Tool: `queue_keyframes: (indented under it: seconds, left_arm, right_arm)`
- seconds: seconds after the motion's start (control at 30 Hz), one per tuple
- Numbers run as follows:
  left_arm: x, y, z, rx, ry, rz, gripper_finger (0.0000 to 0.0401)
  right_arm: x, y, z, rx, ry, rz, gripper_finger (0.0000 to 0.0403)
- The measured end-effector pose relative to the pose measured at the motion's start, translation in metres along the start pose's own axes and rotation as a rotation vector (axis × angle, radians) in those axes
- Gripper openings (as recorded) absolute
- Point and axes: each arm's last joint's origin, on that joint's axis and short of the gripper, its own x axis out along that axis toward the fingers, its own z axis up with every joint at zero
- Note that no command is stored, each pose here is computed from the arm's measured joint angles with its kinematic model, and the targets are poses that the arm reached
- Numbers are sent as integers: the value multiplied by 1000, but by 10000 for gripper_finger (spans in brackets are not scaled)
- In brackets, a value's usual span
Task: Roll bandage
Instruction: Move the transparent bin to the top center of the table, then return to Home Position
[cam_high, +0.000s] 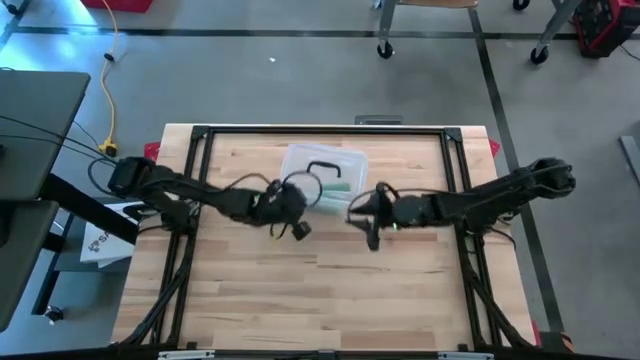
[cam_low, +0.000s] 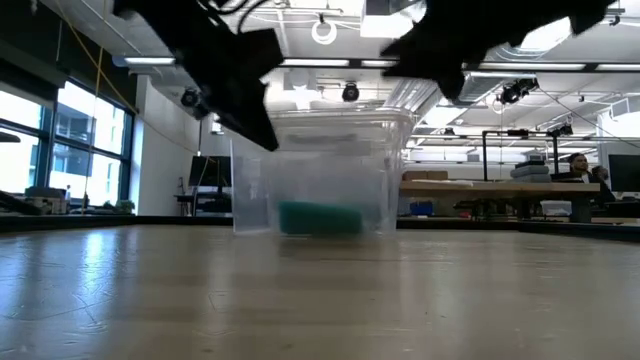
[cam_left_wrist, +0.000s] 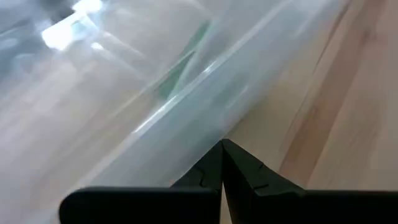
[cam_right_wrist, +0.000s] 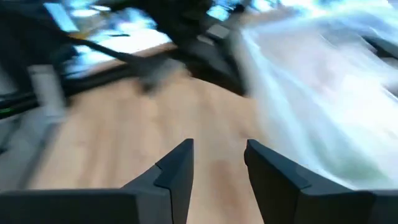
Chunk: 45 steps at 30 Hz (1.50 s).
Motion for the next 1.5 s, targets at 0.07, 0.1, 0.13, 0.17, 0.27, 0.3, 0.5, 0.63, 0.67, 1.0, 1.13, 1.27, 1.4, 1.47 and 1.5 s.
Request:
queue_keyframes:
  seconds: [0.07, 0.1, 0.13, 0.17, 0.27, 0.3, 0.5, 0.63, 0.67, 1.0, 1.13, 1.27, 1.4, 1.47, 1.5]
  left_arm:
    - [13, 8, 9, -24, -35, -51, 0]
    - [19, 13, 11, -34, -47, -63, 0]
    - [24, 18, 13, -44, -49, -64, 0]
    - [27, 23, 16, -54, -54, -64, 0]
    - [34, 35, 22, -78, -74, -50, 0]
    - [36, 38, 23, -83, -73, -49, 0]
    - [35, 42, 26, -69, -64, -107, 0]
    - [17, 39, 28, -56, -75, -133, 0]
    - [11, 40, 29, -55, -76, -139, 0]
    - [-82, 51, 34, -53, -243, -200, 0]
    - [-110, 59, 18, -53, -378, -305, 0]
    - [-121, 74, -16, -113, -485, -367, 0]
    - [-119, 87, -57, -157, -525, -397, 0]
    - [-115, 93, -75, -193, -537, -375, 0]
    - [-113, 96, -83, -216, -545, -354, 0]
  right_arm:
    - [3, -20, -6, 33, 27, -71, 137]
    - [5, -29, -8, 50, 35, -99, 137]
    - [6, -37, -8, 74, 30, -123, 137]
    - [7, -45, -9, 87, 36, -148, 137]
    - [8, -65, -14, 93, 71, -239, 137]
    - [8, -70, -12, 84, 66, -270, 137]
    - [-3, -81, 6, 46, 30, -349, 137]
    - [-30, -75, 20, -30, 39, -286, 137]
    - [-39, -76, 22, -40, 42, -217, 137]
    - [-130, -82, -3, 28, -109, 153, 137]
    - [-138, -83, -33, 82, -276, 275, 137]
    - [-135, -85, -62, 75, -390, 352, 137]
    - [-132, -86, -84, 60, -399, 358, 137]
    - [-132, -86, -87, 55, -401, 307, 137]
    - [-133, -86, -86, 54, -417, 284, 137]
